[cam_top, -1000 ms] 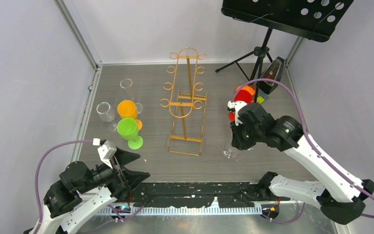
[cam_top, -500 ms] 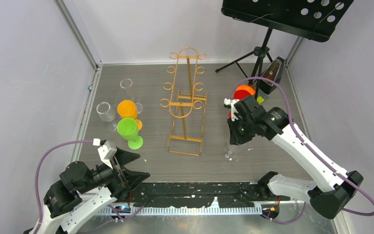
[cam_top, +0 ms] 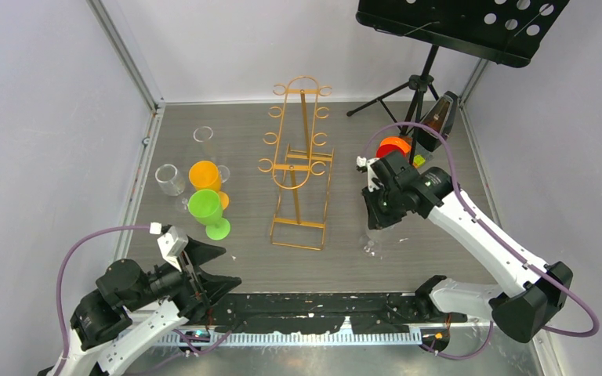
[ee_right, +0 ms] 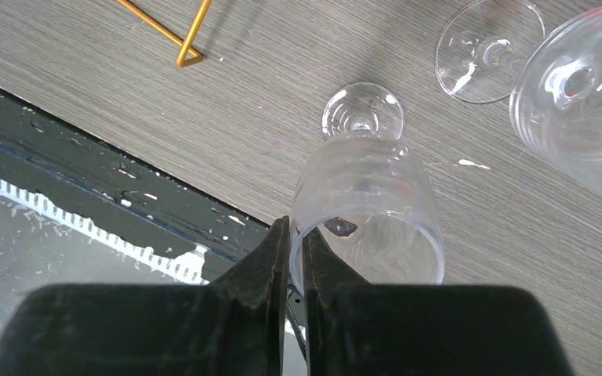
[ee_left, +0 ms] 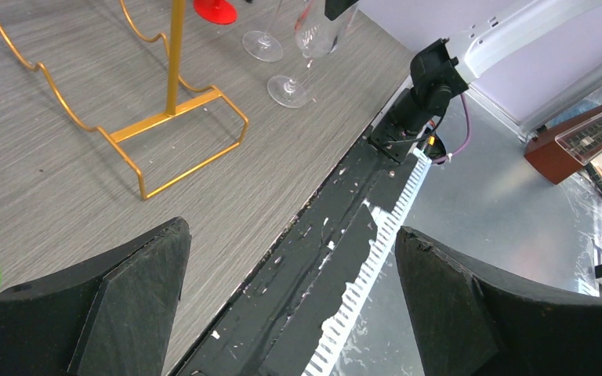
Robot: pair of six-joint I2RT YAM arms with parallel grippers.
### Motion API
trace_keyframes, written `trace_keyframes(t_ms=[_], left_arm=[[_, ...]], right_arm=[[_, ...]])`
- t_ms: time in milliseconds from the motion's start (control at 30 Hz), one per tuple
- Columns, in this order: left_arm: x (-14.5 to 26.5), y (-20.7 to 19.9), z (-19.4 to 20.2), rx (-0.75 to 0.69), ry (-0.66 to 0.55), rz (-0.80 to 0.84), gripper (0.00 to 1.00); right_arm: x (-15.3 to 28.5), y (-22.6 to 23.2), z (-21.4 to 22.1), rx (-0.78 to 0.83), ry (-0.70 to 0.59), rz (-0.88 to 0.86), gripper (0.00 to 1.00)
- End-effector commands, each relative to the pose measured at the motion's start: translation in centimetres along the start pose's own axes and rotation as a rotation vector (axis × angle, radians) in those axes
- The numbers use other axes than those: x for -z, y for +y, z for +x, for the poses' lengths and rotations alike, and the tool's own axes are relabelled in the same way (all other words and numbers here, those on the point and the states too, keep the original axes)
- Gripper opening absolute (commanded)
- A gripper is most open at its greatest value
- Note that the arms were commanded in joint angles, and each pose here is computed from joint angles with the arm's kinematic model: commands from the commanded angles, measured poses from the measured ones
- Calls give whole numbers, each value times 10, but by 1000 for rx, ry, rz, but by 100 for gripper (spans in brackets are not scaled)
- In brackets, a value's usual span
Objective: Take the wine glass off the wine glass rack
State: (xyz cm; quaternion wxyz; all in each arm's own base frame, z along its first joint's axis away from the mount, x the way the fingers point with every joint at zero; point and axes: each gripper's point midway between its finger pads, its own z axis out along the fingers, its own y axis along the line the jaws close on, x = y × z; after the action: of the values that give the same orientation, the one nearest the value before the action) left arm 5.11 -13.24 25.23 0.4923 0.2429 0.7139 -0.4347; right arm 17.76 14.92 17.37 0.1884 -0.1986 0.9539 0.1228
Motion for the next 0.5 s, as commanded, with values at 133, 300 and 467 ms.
trace_keyframes(t_ms=[133, 300, 467], left_arm=[[9, -6, -10, -22, -67, 28, 100], [7, -4, -10, -20, -62, 18, 100], [5, -2, -8, -12, -50, 5, 100]], right_arm=[[0, -5, -15, 14, -51, 26, 24], [6, -6, -20, 13, -77, 38, 37], [24, -13, -31, 9, -133, 88, 44]])
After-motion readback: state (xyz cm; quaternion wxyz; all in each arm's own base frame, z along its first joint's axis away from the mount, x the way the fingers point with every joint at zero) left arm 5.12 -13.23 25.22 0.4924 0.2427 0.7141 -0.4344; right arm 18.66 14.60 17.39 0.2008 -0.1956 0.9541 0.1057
